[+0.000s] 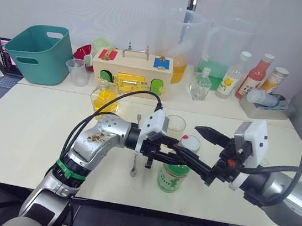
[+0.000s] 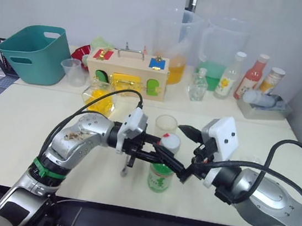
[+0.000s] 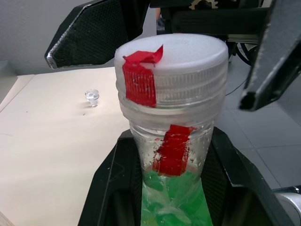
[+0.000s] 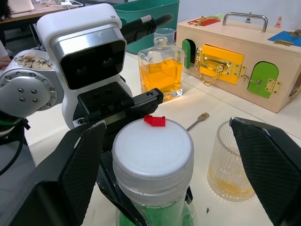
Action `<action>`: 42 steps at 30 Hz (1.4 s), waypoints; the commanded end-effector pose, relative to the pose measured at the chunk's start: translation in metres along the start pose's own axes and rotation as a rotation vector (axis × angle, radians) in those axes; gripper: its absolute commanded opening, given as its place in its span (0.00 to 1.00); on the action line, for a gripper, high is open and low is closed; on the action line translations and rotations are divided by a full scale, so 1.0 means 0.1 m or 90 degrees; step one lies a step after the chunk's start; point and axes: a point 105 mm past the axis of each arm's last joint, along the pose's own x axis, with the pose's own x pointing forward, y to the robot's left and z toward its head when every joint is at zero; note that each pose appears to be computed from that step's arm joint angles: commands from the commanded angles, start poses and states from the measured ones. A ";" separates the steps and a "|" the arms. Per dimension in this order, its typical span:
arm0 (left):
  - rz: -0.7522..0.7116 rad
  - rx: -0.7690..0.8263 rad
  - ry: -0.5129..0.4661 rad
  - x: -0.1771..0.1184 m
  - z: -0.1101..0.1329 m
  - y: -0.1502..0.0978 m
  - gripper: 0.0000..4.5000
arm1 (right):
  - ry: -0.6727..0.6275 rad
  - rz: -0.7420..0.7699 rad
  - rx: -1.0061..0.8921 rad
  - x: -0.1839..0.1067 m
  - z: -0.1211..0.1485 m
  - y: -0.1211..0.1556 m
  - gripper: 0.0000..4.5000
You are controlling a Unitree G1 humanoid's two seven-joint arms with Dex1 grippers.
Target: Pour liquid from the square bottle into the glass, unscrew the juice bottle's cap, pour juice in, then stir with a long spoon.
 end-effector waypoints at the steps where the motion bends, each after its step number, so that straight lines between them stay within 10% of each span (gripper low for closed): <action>1: -0.016 -0.015 0.020 0.07 -0.11 -0.03 0.26 | 0.003 0.003 -0.003 0.00 0.00 0.03 0.68; 5: -0.013 -0.014 0.019 0.06 -0.11 -0.02 0.26 | 0.019 0.004 0.000 0.00 -0.03 0.02 0.39; 28: 0.009 0.003 0.054 -0.08 -0.12 -0.02 0.26 | 0.122 0.458 -0.173 0.01 -0.03 -0.39 0.38; 42: 0.022 -0.001 0.051 -0.06 -0.10 -0.06 0.26 | 0.015 0.510 -0.164 0.09 0.45 -0.28 0.38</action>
